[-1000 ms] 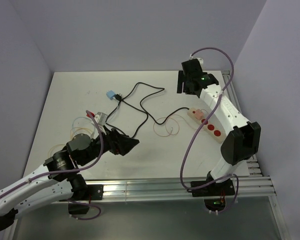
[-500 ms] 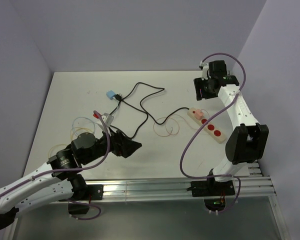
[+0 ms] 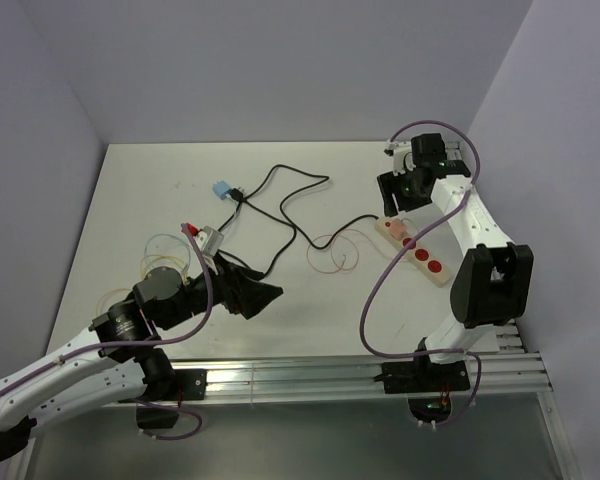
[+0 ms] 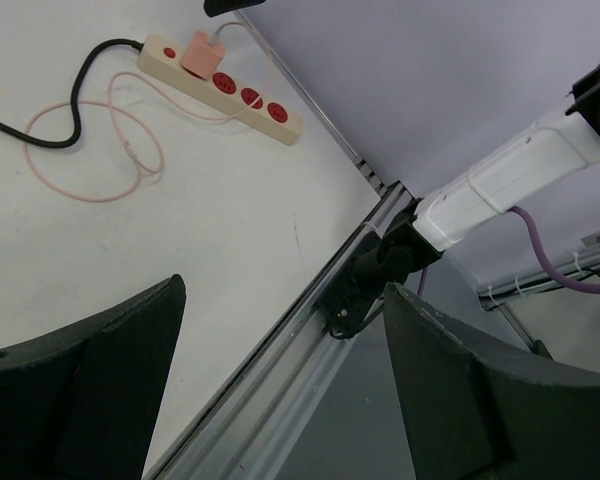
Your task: Insert the plug
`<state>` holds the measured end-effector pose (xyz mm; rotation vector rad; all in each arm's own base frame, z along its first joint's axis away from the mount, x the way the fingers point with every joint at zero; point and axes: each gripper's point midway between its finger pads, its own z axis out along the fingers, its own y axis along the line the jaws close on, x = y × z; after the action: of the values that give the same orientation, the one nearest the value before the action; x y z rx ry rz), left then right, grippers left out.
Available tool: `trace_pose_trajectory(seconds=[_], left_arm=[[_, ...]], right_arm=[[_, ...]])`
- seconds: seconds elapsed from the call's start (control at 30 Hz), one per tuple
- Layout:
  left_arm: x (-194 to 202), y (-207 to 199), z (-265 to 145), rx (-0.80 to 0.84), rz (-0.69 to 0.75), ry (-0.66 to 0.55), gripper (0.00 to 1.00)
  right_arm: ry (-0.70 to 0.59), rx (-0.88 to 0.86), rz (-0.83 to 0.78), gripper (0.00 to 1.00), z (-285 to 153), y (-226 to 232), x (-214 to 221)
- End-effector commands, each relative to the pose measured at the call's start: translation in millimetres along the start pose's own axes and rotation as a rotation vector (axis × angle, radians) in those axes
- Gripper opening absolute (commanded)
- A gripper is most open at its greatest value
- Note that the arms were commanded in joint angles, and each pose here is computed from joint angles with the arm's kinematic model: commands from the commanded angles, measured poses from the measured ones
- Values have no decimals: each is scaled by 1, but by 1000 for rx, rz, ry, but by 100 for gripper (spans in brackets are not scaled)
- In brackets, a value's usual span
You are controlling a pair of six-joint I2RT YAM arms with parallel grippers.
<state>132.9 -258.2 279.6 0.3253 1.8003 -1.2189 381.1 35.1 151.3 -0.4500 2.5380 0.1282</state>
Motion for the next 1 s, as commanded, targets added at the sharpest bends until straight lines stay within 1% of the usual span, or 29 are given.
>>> trace_pose_trajectory(seconds=[0.0,0.17,0.4,0.63,0.7,0.97], left_arm=[[-10,-16,0,82,16,-38,86],[-11,-15,-1,73,34,-34,86],[-12,-16,1,75,48,-30,86],[-10,-15,2,77,47,-27,86],[-12,-16,1,77,47,-33,86],[-11,-15,-2,76,48,-34,86]], right_arm=[[23,-5,-22,70,13,0,6],[91,21,-19,70,28,-6,18],[115,41,-27,69,40,-8,22],[149,74,-30,65,41,-13,32],[142,88,-26,63,41,-15,30],[163,79,-22,58,45,-13,40]])
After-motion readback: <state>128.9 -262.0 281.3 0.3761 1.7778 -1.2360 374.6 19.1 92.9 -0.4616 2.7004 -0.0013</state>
